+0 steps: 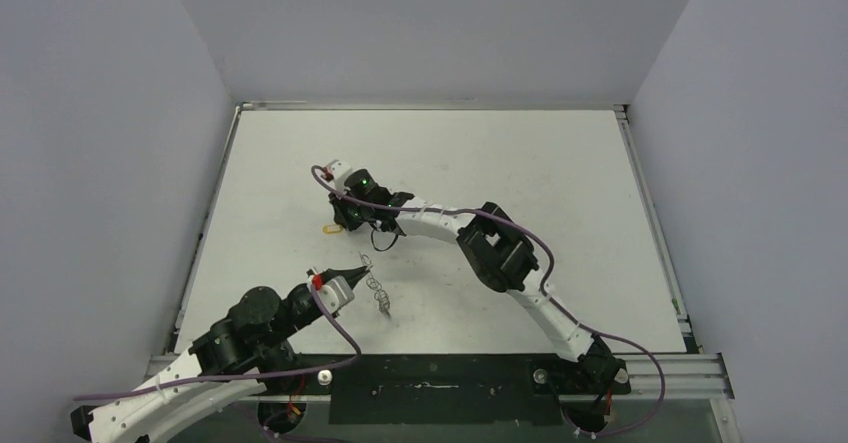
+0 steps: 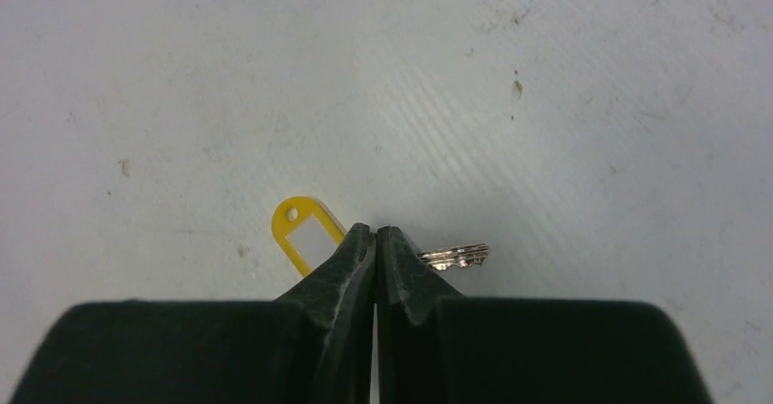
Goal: Put the keys on the keyring
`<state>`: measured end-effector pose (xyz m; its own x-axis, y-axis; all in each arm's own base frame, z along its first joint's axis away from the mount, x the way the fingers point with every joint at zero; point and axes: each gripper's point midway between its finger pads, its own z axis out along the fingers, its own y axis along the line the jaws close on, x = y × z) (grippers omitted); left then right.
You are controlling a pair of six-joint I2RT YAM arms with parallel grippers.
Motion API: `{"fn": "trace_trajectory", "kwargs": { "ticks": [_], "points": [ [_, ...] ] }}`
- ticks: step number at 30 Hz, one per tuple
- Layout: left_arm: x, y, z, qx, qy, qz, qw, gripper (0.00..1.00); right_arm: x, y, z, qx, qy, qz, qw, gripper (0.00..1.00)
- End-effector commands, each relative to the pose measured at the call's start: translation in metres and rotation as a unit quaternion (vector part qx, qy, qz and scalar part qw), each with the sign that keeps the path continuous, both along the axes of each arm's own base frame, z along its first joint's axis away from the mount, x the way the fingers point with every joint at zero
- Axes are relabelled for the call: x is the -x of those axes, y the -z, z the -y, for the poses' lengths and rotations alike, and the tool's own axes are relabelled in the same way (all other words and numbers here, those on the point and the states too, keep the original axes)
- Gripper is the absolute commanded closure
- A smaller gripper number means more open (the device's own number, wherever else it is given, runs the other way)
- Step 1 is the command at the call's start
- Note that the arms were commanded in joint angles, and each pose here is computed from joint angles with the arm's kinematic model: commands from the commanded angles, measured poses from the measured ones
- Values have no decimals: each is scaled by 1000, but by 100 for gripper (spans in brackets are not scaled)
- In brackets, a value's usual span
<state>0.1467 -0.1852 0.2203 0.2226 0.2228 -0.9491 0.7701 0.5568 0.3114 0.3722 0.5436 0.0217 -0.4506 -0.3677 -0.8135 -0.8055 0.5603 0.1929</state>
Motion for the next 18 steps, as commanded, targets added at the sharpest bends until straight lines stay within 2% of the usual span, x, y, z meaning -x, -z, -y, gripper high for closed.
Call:
{"fn": "trace_trajectory", "kwargs": {
  "ticks": [1,7,14,18],
  "points": [
    [3,-28,1,41,6,11,999,100,18,11,48,56,24,-22,998,100],
    [4,-22,6,32,14,7,999,100,40,24,130,84,72,-64,992,100],
    [2,-8,19,17,28,-5,999,100,73,28,249,151,168,-111,968,100],
    [-1,1,25,5,32,-5,999,100,95,23,293,192,201,-117,954,100]
  ]
}}
